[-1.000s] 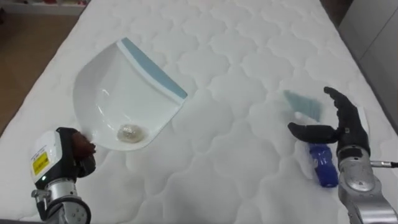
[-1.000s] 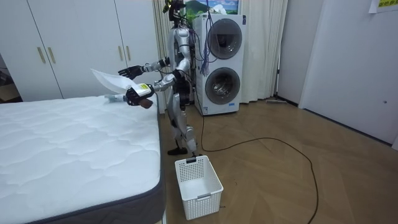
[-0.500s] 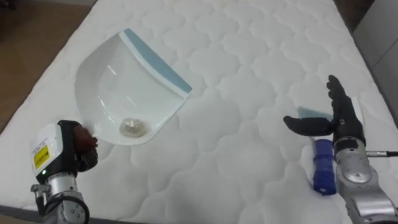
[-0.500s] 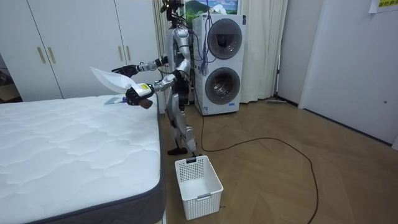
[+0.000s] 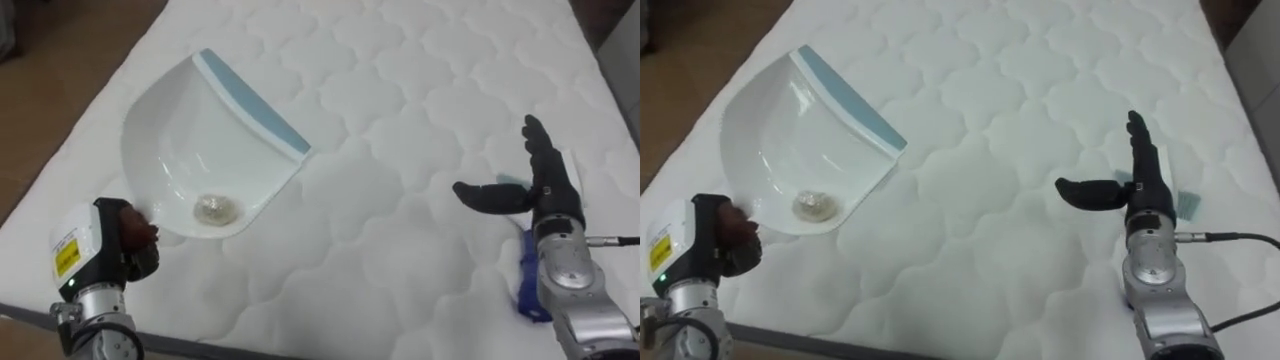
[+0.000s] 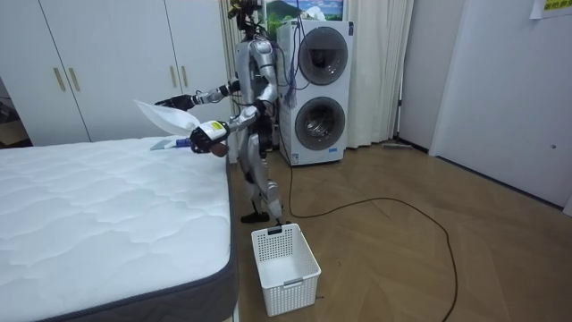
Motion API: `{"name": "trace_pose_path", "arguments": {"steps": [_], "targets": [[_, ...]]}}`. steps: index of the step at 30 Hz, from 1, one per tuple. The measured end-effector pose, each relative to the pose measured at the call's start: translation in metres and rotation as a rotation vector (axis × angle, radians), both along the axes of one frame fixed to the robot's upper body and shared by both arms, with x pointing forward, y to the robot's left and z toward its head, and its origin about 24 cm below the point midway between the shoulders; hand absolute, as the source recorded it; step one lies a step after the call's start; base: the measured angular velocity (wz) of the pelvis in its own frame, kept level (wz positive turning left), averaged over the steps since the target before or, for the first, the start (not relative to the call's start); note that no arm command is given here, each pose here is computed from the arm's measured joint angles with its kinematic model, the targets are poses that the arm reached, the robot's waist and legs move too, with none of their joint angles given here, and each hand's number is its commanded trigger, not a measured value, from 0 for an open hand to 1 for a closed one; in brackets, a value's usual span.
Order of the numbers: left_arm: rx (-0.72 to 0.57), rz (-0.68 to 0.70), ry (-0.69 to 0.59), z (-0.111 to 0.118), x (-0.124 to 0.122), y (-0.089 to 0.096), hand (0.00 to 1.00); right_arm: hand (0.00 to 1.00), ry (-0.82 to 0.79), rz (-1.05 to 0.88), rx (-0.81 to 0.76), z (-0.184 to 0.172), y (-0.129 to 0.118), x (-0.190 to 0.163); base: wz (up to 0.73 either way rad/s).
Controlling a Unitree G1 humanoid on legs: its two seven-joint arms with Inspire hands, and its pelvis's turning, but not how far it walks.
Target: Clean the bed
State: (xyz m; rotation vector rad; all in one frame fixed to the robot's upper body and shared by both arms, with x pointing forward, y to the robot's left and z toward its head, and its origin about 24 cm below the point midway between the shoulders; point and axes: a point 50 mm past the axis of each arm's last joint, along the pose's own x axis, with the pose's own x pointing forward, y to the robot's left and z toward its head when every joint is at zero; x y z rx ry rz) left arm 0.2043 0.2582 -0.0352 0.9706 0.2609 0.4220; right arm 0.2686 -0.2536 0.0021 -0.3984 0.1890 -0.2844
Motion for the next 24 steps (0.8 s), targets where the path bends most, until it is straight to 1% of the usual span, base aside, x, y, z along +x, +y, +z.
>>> {"name": "trace_pose_path", "arguments": {"steps": [5, 8, 12, 14, 18, 20, 24], "targets": [[-0.024, -0.037, 0.061, -0.011, -0.007, -0.01, 1.0, 0.0, -0.004, -0.012, -0.015, 0.0, -0.001, 0.0, 0.58], [-0.036, -0.054, 0.083, -0.013, -0.007, -0.01, 1.0, 0.0, -0.01, -0.03, -0.019, 0.001, -0.002, -0.001, 0.77], [-0.008, -0.086, 0.072, -0.005, 0.001, -0.007, 1.0, 0.0, -0.047, -0.071, -0.032, 0.005, -0.004, -0.003, 1.17], [0.002, -0.092, 0.05, 0.001, 0.008, -0.005, 1.0, 0.0, -0.069, -0.077, -0.041, 0.008, -0.003, -0.002, 0.89], [0.001, -0.094, 0.032, 0.004, 0.011, -0.005, 1.0, 0.0, -0.111, -0.058, -0.061, 0.013, 0.001, -0.001, 0.51], [-0.011, -0.095, 0.043, 0.001, 0.008, -0.008, 1.0, 0.0, -0.109, -0.055, -0.068, 0.012, 0.001, -0.006, 0.59], [-0.023, -0.124, 0.057, -0.004, 0.006, -0.017, 1.0, 0.0, -0.082, -0.073, -0.064, 0.004, -0.002, -0.016, 1.05]]}}
